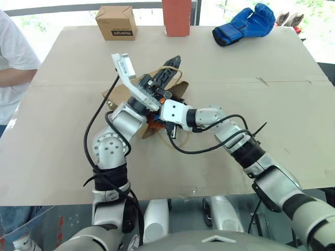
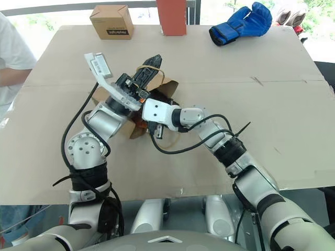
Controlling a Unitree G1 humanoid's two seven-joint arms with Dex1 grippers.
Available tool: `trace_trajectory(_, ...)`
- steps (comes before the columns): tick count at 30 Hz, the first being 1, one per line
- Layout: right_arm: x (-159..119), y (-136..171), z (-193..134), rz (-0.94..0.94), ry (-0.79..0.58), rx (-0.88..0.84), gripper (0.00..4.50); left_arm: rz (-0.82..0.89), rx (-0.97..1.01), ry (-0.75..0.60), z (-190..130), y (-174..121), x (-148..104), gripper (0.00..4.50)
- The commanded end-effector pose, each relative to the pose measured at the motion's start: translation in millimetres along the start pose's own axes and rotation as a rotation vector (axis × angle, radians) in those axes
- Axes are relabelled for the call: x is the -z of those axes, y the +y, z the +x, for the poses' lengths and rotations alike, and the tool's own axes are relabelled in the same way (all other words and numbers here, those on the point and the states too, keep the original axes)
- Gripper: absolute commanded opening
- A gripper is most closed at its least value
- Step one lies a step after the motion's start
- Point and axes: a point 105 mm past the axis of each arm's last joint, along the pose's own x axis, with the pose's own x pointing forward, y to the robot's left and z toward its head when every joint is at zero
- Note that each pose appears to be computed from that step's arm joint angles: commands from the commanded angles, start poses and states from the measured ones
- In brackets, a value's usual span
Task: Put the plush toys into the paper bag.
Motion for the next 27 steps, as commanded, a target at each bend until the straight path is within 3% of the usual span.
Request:
trace_trajectory(1,-15.2,-16.6,2.2,-0.103,-0.044,0.032,0.04,-0.034,0.006,-0.055,-5.8,-10.6,-10.9,0.00)
trace_trajectory(10,-18.4,-18.9,-31.5,0.099,-0.121,-0.057,0.04,-0.225,0.023,-0.096,-7.6,-17.5,-18.2,0.00)
trace_trajectory(18,4.3,-19.9,-74.1,0.217,0.012,-0.041,0.04,-0.306,0.076,-0.011,-4.7,-28.0,-4.4,0.00)
trace_trajectory(20,1.9,-19.5,-73.1,0.224,0.009,-0.041,0.04,-0.309,0.086,0.010,-3.8,-28.5,-1.6,0.00)
trace_trajectory(27,-32.0,-5.7,-22.1,0.165,-0.130,-0.101,0.04,-0.347,0.123,0.039,9.3,-33.7,6.1,0.00)
